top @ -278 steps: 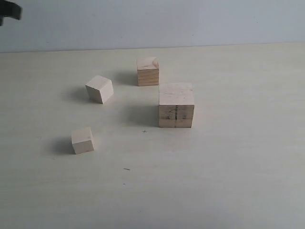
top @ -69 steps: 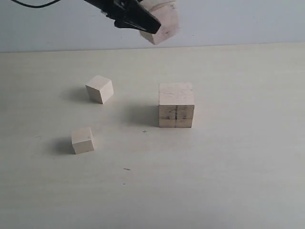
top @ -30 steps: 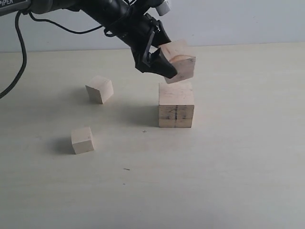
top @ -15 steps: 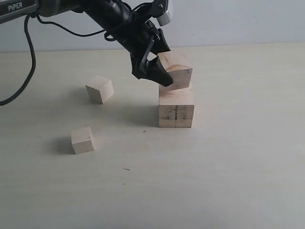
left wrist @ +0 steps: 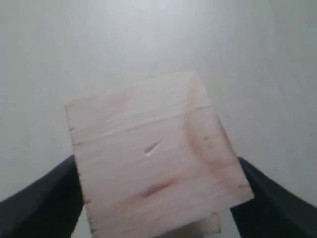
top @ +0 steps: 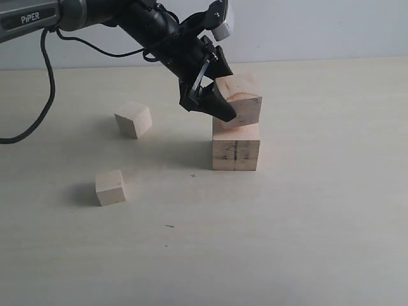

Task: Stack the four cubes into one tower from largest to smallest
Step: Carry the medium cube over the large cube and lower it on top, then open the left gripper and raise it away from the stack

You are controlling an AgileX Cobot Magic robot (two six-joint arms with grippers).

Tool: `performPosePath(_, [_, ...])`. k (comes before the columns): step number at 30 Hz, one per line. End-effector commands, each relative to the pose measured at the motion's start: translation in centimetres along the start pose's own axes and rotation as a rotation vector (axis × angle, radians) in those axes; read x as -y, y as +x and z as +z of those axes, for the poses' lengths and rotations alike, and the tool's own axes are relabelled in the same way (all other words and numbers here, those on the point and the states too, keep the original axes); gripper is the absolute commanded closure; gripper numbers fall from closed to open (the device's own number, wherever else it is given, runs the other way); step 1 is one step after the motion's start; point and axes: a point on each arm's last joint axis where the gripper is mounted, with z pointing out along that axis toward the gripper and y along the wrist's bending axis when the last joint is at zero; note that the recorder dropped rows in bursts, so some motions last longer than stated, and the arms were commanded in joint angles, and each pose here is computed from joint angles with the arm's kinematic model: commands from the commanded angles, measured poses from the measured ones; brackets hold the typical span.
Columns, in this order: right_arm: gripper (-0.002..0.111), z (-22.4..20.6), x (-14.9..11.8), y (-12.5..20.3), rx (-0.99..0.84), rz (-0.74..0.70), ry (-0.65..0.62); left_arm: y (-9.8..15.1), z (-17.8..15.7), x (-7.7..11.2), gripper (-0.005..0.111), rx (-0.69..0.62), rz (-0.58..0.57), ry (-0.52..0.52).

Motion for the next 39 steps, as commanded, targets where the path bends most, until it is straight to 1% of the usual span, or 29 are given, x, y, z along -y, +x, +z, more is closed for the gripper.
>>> performPosePath(1, [0.108,0.0,0.0,0.1,0.006,-0.001,0.002,0.0,0.5,0.0,0.107,0.028,-0.003,0.024])
performPosePath(4, [0.108,0.0,0.0,0.1,0.006,-0.001,0.002,0.6,1.1,-0.1,0.107,0.024,-0.010,0.035])
performPosePath(7, [0.108,0.0,0.0,0.1,0.006,-0.001,0.002,0.6,1.1,-0.1,0.107,0.022,0.012,0.034])
performPosePath(11, [0.108,0.0,0.0,0.1,0.006,-0.001,0.002,0.6,1.1,-0.2,0.107,0.022,0.013,0.021])
performPosePath(13, [0.108,0.0,0.0,0.1,0.006,-0.001,0.002,0.6,1.1,-0.3,0.104,0.022,0.012,0.012])
performPosePath(14, [0.108,0.0,0.0,0.1,0.006,-0.001,0.002,0.6,1.1,-0.3,0.091,0.022,0.012,0.010])
performPosePath(15, [0.108,0.0,0.0,0.1,0.006,-0.001,0.002,0.6,1.1,-0.3,0.083,0.022,0.012,0.010])
performPosePath(16, [0.108,0.0,0.0,0.1,0.006,-0.001,0.002,0.6,1.1,-0.3,0.063,0.022,0.012,0.010])
performPosePath(17, [0.108,0.0,0.0,0.1,0.006,-0.001,0.002,0.6,1.1,-0.3,0.050,0.022,0.012,0.010])
performPosePath(18, [0.108,0.0,0.0,0.1,0.006,-0.001,0.002,0.5,1.0,-0.3,0.028,0.023,0.004,0.009])
performPosePath(19, [0.108,0.0,0.0,0.1,0.006,-0.001,0.002,0.4,0.9,-0.2,0.018,0.024,-0.010,0.007])
performPosePath(20, [0.108,0.0,0.0,0.1,0.006,-0.001,0.002,0.1,0.6,-0.2,0.004,0.028,-0.032,0.004])
performPosePath(21, [0.108,0.0,0.0,0.1,0.006,-0.001,0.002,-0.3,0.2,0.0,0.002,0.029,-0.039,0.004])
performPosePath(25, [0.108,0.0,0.0,0.1,0.006,-0.001,0.002,-1.3,-0.9,0.3,0.002,0.038,-0.024,0.000])
performPosePath(27, [0.108,0.0,0.0,0.1,0.006,-0.001,0.002,-2.0,-2.0,0.5,0.002,0.019,-0.064,-0.020])
performPosePath(29, [0.108,0.0,0.0,0.1,0.006,-0.001,0.002,-2.4,-3.1,0.7,0.002,-0.044,-0.099,-0.051])
performPosePath(31, [0.108,0.0,0.0,0.1,0.006,-0.001,0.002,-2.5,-4.3,0.9,0.002,-0.116,-0.162,-0.093])
performPosePath(33, [0.108,0.0,0.0,0.1,0.006,-0.001,0.002,-2.8,-5.5,1.1,0.002,-0.181,-0.189,-0.140])
performPosePath(35, [0.108,0.0,0.0,0.1,0.006,-0.001,0.002,-3.4,-6.9,1.4,0.002,-0.218,-0.217,-0.189])
performPosePath(36, [0.108,0.0,0.0,0.1,0.006,-0.001,0.002,-3.9,-8.2,1.8,0.007,-0.247,-0.259,-0.240])
performPosePath(37, [0.108,0.0,0.0,0.1,0.006,-0.001,0.002,-4.1,-8.7,1.9,0.011,-0.261,-0.283,-0.264])
performPosePath(38, [0.108,0.0,0.0,0.1,0.008,-0.010,0.001,-4.4,-9.4,2.1,0.021,-0.267,-0.318,-0.293])
performPosePath(39, [0.108,0.0,0.1,0.0,0.009,-0.069,0.004,-4.6,-9.9,2.2,0.030,-0.274,-0.341,-0.313])
